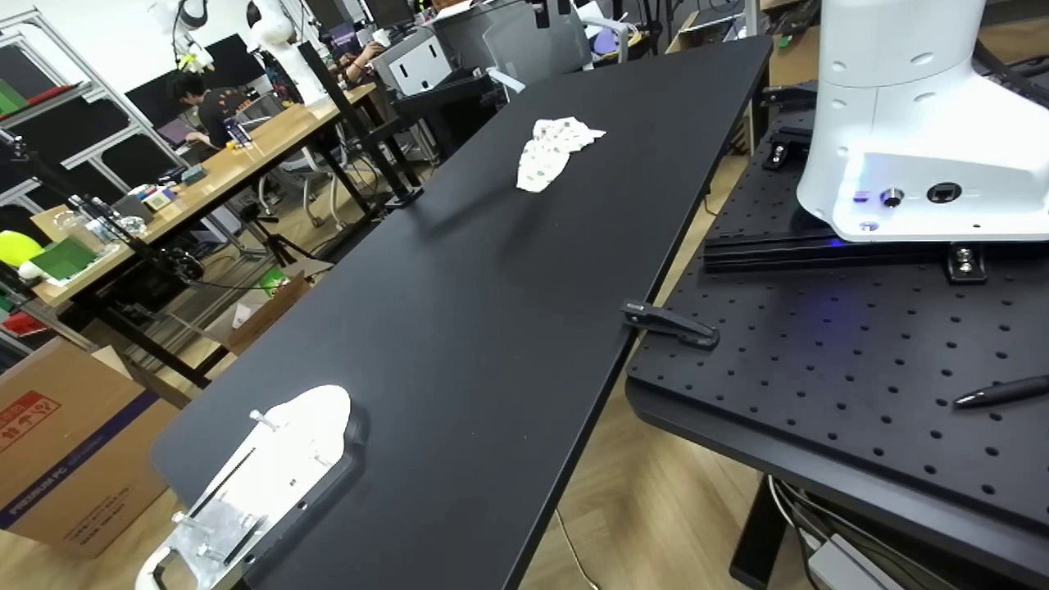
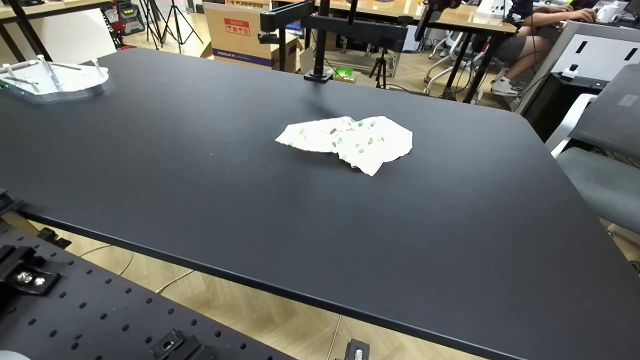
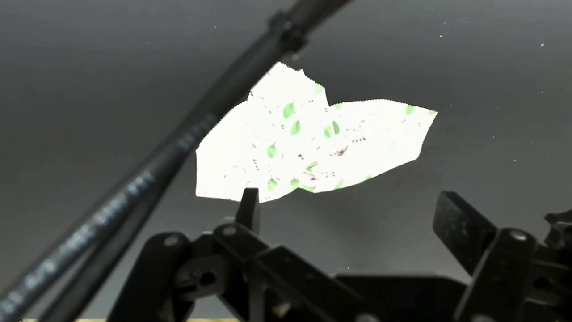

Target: Hang the cloth on the stand

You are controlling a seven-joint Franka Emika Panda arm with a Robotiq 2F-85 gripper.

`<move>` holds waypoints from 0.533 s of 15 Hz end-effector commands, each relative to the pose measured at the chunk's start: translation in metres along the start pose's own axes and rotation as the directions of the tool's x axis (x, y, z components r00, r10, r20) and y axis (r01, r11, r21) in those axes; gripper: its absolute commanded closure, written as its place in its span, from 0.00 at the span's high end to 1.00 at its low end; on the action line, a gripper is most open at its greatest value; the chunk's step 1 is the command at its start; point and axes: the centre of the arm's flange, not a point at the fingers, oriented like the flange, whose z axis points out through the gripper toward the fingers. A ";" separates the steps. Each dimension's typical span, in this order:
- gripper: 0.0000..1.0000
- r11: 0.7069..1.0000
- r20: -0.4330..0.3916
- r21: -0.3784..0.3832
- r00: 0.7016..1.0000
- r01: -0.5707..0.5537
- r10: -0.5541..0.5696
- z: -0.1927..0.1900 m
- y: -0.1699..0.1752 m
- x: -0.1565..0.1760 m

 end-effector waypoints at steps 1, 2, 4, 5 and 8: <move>1.00 1.000 0.008 -0.003 1.000 0.005 -0.005 0.005 0.004 0.004; 1.00 1.000 0.015 -0.005 1.000 0.007 -0.007 0.008 0.006 0.007; 1.00 1.000 0.001 -0.020 1.000 0.004 -0.004 0.013 0.006 0.012; 1.00 1.000 -0.006 -0.026 1.000 0.006 -0.006 0.018 0.008 0.016; 1.00 0.994 -0.044 -0.106 0.999 0.028 -0.033 0.041 0.023 0.040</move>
